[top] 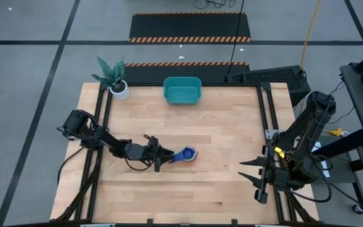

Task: Nest measuring cups in basket
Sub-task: Stack the dark blue measuring cup on top of the green measuring cup, then put the stacked measuring cups into the bin

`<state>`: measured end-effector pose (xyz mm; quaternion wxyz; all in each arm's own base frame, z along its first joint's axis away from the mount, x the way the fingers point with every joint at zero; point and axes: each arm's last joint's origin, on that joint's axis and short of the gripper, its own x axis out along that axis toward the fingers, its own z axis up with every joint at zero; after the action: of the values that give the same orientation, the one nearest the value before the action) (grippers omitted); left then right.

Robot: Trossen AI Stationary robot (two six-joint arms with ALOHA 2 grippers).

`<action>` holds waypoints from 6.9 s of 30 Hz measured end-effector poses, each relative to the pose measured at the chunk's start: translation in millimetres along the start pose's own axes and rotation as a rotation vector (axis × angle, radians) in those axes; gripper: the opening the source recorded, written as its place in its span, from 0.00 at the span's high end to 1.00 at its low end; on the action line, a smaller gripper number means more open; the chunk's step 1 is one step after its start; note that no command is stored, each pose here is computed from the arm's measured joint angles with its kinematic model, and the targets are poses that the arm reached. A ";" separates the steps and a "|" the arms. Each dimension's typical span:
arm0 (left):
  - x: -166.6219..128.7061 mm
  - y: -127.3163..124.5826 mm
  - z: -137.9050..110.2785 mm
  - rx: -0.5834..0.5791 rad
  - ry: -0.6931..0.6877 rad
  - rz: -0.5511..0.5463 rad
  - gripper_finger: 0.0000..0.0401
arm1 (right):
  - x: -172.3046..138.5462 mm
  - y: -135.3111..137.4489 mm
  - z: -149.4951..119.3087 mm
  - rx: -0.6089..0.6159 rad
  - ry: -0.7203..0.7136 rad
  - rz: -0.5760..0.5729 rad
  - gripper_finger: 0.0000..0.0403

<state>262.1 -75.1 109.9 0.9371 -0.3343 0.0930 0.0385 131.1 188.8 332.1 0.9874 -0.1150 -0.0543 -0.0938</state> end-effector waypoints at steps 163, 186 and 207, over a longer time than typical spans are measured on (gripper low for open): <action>31.5 -30.9 -15.2 0.592 0.303 0.365 0.67 | 0.2 0.0 0.0 0.001 -0.001 0.002 0.66; 32.7 7.6 100.5 0.733 0.218 0.272 0.67 | 3.5 9.0 -24.8 -0.316 0.101 0.045 0.66; 15.2 100.4 204.8 0.809 0.104 0.323 0.67 | 30.9 -11.6 -86.9 -0.445 0.223 -0.112 0.66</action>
<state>293.9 132.5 200.1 0.9686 0.0772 0.1986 0.1282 166.4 151.8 254.5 0.9309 -0.3155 0.0707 -0.1699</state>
